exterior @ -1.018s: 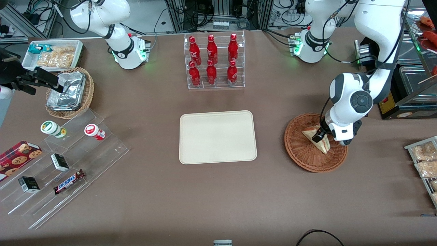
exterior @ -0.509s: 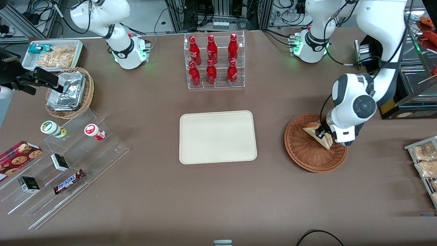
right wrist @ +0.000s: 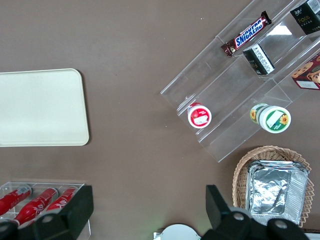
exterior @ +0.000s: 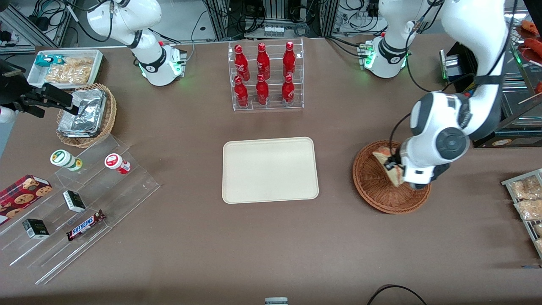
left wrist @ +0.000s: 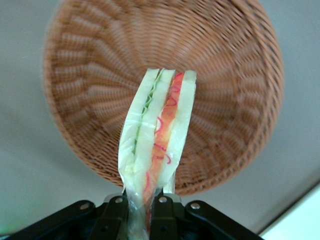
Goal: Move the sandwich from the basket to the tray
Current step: 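Lift the sandwich and carry it over the beige tray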
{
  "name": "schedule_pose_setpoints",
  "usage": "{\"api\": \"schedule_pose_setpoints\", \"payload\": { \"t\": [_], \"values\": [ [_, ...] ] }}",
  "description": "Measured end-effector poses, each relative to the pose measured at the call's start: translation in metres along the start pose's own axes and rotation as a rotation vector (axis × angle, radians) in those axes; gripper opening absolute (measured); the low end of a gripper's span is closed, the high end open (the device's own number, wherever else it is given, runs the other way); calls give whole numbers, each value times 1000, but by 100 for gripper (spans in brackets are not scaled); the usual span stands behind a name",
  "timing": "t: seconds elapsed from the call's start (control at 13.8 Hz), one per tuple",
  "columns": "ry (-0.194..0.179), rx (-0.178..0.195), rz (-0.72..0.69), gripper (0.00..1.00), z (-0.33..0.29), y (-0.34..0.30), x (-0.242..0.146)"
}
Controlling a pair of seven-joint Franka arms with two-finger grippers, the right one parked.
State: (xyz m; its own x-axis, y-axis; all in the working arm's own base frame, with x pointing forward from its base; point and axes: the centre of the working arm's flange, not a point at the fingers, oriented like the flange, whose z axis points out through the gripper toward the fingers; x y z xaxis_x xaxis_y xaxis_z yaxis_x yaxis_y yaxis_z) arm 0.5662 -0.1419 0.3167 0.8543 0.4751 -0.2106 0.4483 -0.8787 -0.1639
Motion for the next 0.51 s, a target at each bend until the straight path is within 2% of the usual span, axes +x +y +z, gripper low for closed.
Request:
{"api": "schedule_pose_setpoints", "payload": {
  "t": [0.22, 0.51],
  "values": [
    [27, 4, 159, 15, 0, 71, -33],
    [61, 6, 226, 15, 6, 162, -91]
  ]
}}
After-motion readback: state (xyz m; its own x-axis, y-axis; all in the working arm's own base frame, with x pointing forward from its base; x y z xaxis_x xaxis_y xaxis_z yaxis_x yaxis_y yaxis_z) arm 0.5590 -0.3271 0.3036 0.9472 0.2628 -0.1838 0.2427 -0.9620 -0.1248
